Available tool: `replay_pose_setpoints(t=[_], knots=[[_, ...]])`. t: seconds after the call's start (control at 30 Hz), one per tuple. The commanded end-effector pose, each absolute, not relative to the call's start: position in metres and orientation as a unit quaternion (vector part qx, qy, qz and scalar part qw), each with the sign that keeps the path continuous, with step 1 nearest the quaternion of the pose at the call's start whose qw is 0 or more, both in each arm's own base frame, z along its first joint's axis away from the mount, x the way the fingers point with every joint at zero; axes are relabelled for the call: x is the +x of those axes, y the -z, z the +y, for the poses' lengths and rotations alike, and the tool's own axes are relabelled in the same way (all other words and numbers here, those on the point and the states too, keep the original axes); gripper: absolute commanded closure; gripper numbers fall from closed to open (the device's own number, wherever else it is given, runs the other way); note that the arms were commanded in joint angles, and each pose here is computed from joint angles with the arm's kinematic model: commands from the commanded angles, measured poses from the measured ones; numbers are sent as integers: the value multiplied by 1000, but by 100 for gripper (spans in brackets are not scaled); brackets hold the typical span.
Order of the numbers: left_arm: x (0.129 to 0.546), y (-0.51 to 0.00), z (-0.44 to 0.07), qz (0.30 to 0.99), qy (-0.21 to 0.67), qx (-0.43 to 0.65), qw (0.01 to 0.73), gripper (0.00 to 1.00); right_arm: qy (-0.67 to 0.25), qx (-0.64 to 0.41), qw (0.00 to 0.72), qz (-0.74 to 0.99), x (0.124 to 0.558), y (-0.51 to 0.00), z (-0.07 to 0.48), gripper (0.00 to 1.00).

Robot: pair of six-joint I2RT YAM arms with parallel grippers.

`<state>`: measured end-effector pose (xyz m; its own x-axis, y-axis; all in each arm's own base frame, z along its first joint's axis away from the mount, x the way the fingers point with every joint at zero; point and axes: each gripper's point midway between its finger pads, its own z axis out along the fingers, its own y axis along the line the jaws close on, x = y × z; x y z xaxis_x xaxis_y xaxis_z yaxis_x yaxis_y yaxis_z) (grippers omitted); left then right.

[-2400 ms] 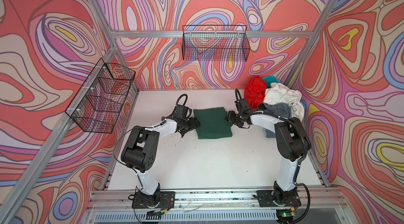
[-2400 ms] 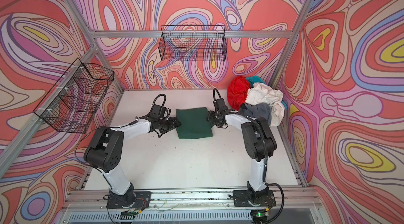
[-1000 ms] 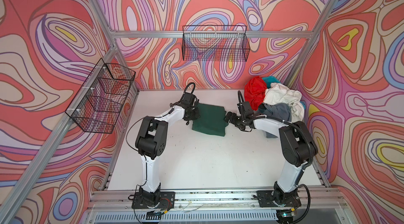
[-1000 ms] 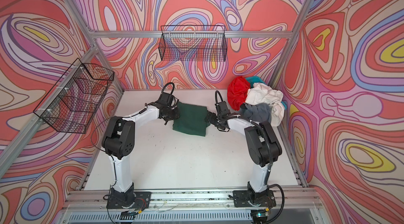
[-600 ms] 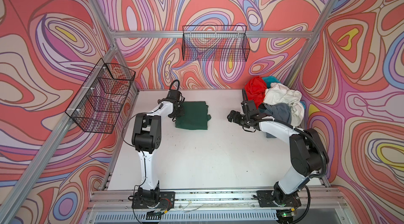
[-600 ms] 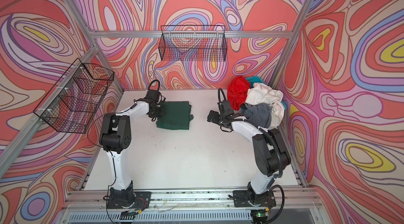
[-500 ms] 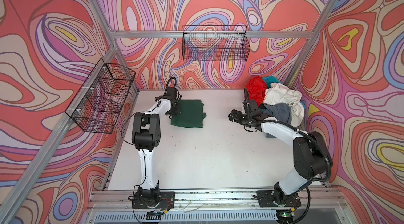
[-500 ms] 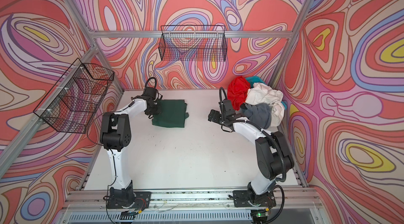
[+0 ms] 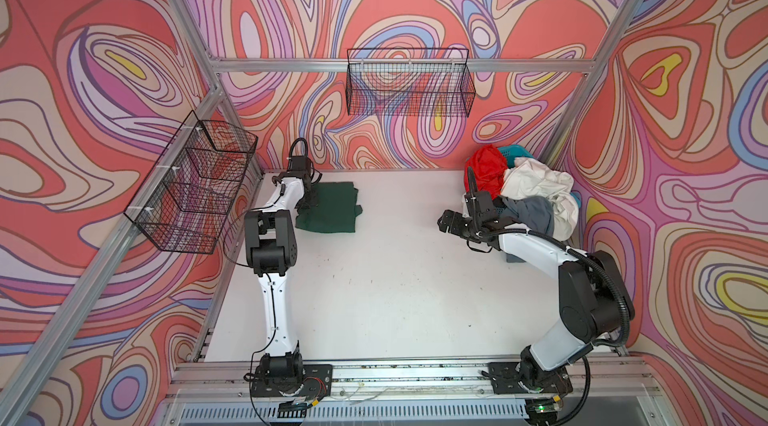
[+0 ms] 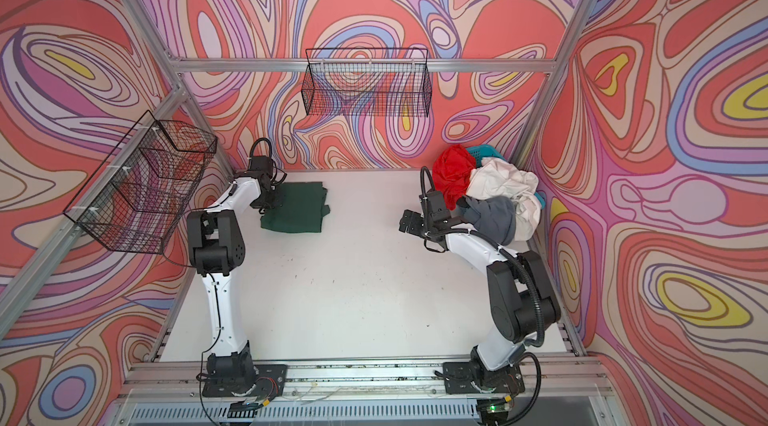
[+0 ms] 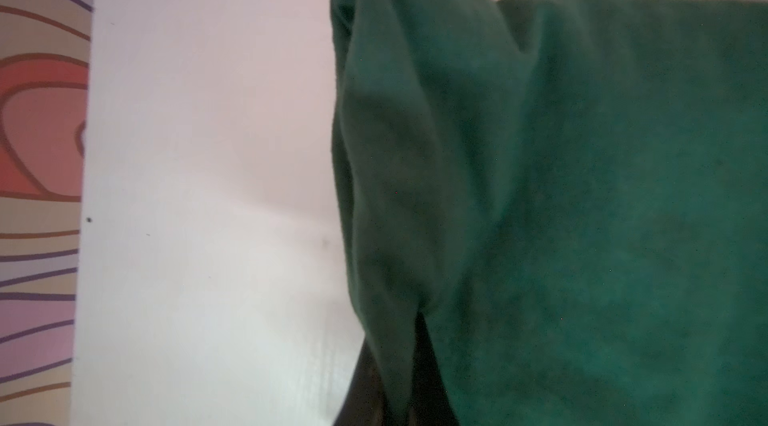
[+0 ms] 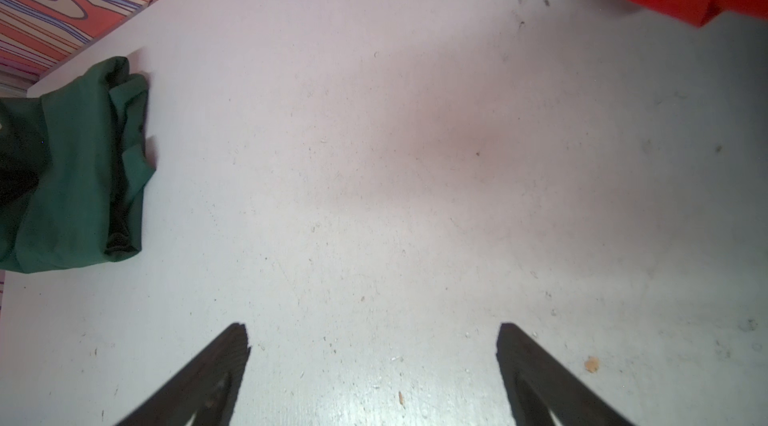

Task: Fold and stack the t-shirts
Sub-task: 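Drag the folded green shirt with the left gripper to the far corner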

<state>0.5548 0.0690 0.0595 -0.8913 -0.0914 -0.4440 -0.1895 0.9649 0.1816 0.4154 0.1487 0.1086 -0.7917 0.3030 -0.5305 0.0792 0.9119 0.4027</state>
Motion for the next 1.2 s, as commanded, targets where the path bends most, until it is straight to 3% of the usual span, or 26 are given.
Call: replay_pose_setpoints(t=[0.0, 0.4, 0.73, 0.77, 0.8, 0.83, 1.1, 1.17], knots=[[554, -58, 82, 967, -154, -44, 198, 100, -182, 97, 302, 931, 412, -107, 146, 2], [587, -90, 119, 939, -240, -45, 243, 100, -173, 106, 303, 931, 412, -107, 141, 2], [588, -95, 148, 927, -275, -67, 247, 100, -179, 108, 296, 932, 411, -104, 143, 2], [587, -93, 149, 927, -277, -68, 245, 95, -178, 107, 296, 932, 411, -104, 143, 2], [587, -93, 148, 927, -276, -66, 244, 62, -178, 107, 297, 932, 411, -105, 143, 2], [586, -93, 149, 927, -278, -71, 243, 39, -178, 106, 298, 932, 411, -106, 143, 2], [579, -106, 131, 921, -262, -71, 281, 1, -181, 107, 306, 928, 411, -112, 143, 2], [577, -110, 123, 917, -265, -60, 290, 0, -182, 108, 311, 927, 411, -114, 142, 2]])
